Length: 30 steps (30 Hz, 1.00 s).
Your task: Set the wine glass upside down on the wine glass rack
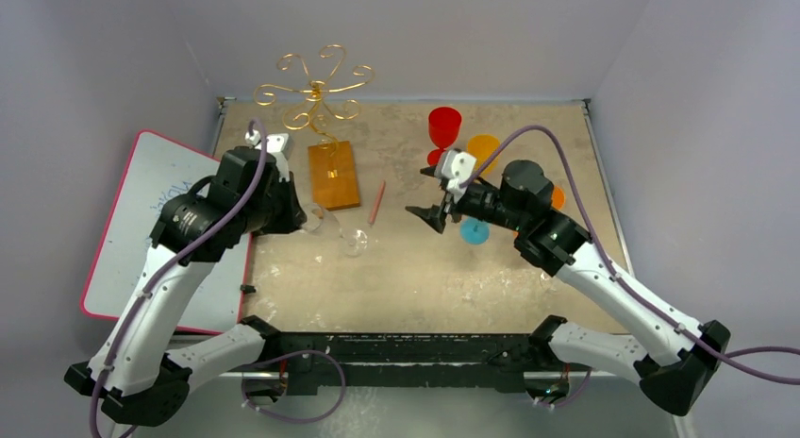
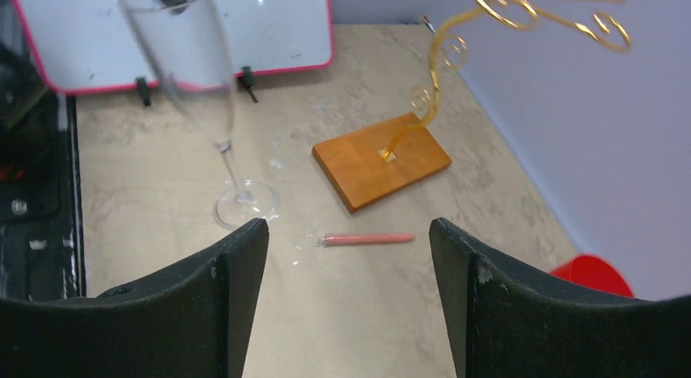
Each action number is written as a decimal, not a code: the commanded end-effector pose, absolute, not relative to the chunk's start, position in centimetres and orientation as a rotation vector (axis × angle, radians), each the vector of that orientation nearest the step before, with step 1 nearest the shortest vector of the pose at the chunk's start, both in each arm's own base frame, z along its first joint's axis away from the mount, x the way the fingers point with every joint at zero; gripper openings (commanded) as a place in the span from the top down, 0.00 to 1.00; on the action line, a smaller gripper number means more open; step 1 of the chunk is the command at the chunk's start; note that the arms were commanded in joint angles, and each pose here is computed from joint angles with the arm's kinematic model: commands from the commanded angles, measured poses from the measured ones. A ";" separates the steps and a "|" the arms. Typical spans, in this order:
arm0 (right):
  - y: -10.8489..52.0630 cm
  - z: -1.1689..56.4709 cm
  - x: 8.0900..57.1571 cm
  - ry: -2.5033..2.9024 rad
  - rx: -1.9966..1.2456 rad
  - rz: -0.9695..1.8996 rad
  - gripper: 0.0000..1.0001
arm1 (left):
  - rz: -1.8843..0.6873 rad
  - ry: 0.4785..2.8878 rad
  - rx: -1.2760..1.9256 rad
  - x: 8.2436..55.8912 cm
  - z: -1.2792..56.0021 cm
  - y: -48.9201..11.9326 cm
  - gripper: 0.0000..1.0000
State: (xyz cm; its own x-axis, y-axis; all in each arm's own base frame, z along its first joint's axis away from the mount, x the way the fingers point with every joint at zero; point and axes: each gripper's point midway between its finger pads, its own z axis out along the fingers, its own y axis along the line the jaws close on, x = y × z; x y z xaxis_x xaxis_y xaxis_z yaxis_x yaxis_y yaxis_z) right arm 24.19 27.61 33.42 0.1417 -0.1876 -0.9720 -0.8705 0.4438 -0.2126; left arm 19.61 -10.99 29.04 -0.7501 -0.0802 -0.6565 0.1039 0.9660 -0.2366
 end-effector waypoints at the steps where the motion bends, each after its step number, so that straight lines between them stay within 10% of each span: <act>1: 29.4 34.4 19.9 0.985 -1.351 0.548 0.26 | -0.472 2.294 0.083 19.6 32.0 -12.6 1.00; 8: 29.8 29.8 18.3 0.863 -1.609 0.335 0.40 | -0.598 2.274 0.191 18.7 32.6 -14.4 1.00; 30: 28.5 26.9 16.9 0.664 -1.708 0.079 0.37 | -0.910 2.134 0.184 16.4 38.5 -17.1 1.00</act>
State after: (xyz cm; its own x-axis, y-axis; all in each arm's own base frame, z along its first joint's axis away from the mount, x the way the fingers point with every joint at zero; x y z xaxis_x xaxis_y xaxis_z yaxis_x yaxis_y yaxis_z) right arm 16.37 28.85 26.14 0.7998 -0.3745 -0.4691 -0.5411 -0.1116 -0.8335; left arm 17.09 -15.76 33.60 -0.7407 -0.0971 -0.6648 0.3170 0.8219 -0.4732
